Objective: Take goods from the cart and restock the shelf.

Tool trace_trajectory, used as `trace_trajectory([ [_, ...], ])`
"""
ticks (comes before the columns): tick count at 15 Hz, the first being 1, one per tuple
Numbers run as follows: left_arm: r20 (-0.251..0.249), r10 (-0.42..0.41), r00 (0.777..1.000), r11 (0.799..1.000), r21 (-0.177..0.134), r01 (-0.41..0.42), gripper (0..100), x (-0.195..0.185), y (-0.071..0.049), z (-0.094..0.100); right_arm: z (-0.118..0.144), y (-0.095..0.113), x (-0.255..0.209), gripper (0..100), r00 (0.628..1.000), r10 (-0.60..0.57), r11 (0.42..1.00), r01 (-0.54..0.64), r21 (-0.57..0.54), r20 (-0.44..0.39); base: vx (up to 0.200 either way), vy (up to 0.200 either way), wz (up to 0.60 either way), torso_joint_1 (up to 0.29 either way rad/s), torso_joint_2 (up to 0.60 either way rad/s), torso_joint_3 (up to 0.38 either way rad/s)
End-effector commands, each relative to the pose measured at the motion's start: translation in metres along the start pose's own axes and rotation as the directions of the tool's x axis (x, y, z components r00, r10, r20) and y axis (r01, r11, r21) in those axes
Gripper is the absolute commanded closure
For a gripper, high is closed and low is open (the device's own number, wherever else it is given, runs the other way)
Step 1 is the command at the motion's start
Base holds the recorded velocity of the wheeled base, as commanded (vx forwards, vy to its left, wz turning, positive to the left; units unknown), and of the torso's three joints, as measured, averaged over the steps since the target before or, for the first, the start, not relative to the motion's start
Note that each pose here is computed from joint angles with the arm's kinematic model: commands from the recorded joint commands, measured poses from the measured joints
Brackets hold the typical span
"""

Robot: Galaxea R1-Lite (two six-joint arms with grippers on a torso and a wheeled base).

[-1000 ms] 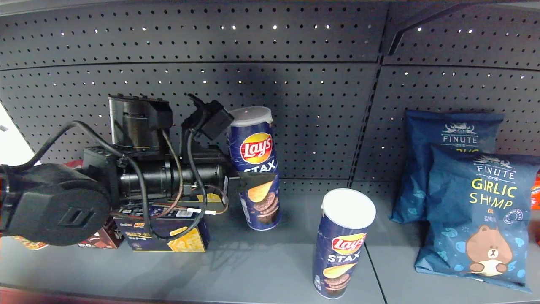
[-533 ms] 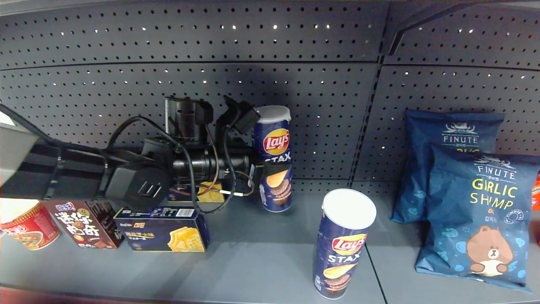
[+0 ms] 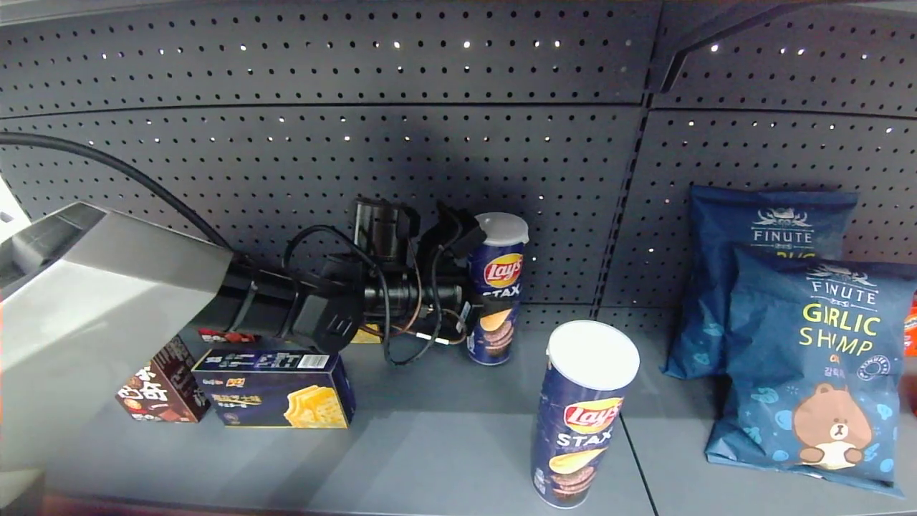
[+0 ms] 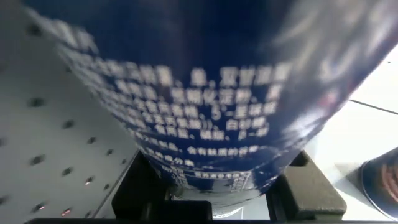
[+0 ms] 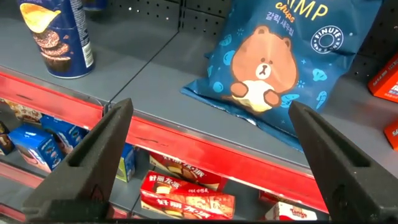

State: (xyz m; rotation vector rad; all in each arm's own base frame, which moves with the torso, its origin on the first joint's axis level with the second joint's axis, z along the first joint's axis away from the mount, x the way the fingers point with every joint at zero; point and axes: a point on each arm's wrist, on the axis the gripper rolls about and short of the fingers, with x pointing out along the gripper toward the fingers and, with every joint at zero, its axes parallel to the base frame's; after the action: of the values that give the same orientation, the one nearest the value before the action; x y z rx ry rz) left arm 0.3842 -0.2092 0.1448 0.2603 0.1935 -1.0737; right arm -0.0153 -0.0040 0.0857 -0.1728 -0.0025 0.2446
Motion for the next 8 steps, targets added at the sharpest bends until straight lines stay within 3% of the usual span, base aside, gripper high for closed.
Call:
trace_trajectory([
  [1,-0.001,-0.014,1.0,1.0,0.001,0.014,100,0.01,-0.001,-0.004,0.0,0.0,0.0,0,1.0,0.001,1.0,-0.001,-0.001,-0.004,0.0,0.0,0.0,0.0,0.0,0.0],
  [8,0.036,-0.024,0.999,0.999,0.023,0.024,100,0.031,-0.003,-0.011,0.0,0.0,0.0,0,1.0,0.0,1.0,0.001,0.013,-0.005,0.0,0.0,0.0,0.0,0.0,0.0],
])
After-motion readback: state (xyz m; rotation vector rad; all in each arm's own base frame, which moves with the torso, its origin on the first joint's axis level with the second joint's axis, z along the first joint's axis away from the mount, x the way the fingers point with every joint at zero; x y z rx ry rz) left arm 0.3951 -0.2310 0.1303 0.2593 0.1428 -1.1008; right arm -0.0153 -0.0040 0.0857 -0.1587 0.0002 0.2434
